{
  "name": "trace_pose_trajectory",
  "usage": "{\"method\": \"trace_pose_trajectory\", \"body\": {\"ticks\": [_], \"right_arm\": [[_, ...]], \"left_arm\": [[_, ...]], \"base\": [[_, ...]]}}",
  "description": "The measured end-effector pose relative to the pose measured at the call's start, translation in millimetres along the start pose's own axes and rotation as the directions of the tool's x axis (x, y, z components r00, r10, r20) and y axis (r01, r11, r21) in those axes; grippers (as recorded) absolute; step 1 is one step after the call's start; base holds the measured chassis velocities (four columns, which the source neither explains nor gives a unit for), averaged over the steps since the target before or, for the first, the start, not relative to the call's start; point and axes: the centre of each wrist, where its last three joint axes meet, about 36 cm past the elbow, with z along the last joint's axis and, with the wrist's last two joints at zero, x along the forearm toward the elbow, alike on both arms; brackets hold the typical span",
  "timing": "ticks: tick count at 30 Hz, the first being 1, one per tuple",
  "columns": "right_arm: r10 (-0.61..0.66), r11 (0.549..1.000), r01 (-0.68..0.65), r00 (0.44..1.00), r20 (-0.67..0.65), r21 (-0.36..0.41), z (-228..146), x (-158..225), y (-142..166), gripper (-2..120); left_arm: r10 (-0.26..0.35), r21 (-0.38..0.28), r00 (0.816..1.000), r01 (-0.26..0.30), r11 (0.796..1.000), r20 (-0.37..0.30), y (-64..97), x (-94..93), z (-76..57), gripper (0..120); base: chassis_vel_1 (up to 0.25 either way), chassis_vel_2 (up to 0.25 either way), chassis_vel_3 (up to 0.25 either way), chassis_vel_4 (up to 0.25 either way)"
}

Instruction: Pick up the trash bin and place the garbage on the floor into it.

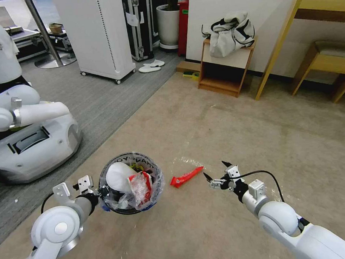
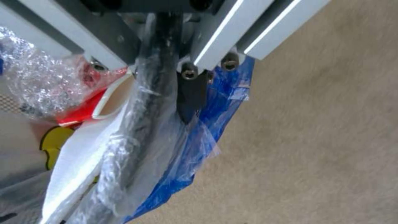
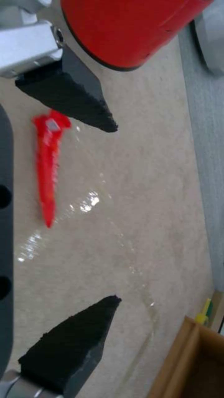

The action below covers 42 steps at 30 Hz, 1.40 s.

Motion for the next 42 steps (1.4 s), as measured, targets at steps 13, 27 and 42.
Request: {"method": "trace_pose_trajectory", "body": {"ticks": [13, 27, 42], "right_arm": [[-0.026, 0.991, 0.026, 1.000, -0.004, 0.133, -20.4, -13.2, -43.9, 100], [-0.031, 0.969, 0.056, 0.994, -0.105, 0.240, -48.1, -32.2, -105.4, 100], [-0.057, 0.983, 0.076, 0.992, -0.116, 0.166, -31.2, -56.2, -73.6, 100]], "left_arm": [[-0.017, 0.005, 1.000, 0.017, 1.000, -0.011, 9.9, -9.0, -13.2, 0], [-0.038, 0.014, 0.999, 0.038, 0.999, -0.020, 12.6, -22.6, -25.1, 0], [-0.040, 0.020, 0.999, 0.040, 0.999, -0.007, 13.8, -17.6, -22.3, 0]], "base": [[-0.045, 0.037, 0.037, -0.034], [0.000, 0.000, 0.000, 0.000], [0.000, 0.000, 0.000, 0.000]]}}
